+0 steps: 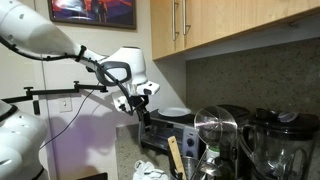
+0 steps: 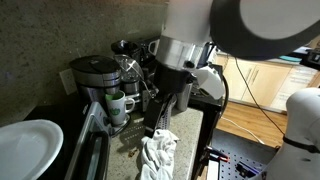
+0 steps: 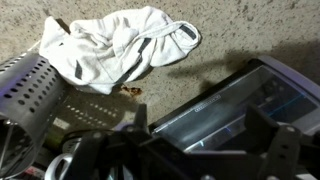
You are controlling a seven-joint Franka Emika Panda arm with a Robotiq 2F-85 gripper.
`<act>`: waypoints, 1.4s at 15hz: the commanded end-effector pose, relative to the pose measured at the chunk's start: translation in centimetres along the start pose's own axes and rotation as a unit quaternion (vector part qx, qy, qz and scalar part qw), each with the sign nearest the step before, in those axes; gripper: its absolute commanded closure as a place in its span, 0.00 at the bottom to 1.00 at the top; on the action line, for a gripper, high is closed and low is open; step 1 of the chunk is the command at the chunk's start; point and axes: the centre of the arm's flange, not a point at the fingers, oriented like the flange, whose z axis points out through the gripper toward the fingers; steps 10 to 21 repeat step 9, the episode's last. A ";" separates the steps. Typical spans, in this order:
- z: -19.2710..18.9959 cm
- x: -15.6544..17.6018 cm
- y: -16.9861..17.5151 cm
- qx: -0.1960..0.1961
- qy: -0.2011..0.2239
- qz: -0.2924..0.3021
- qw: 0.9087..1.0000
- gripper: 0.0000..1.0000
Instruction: Close the oven door
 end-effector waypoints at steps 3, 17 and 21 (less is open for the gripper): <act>-6.4 -1.8 1.0 0.009 0.010 -0.027 1.000 0.00; -5.7 -1.7 0.6 0.013 0.018 -0.018 1.000 0.00; -5.7 -1.7 0.6 0.013 0.018 -0.018 1.000 0.00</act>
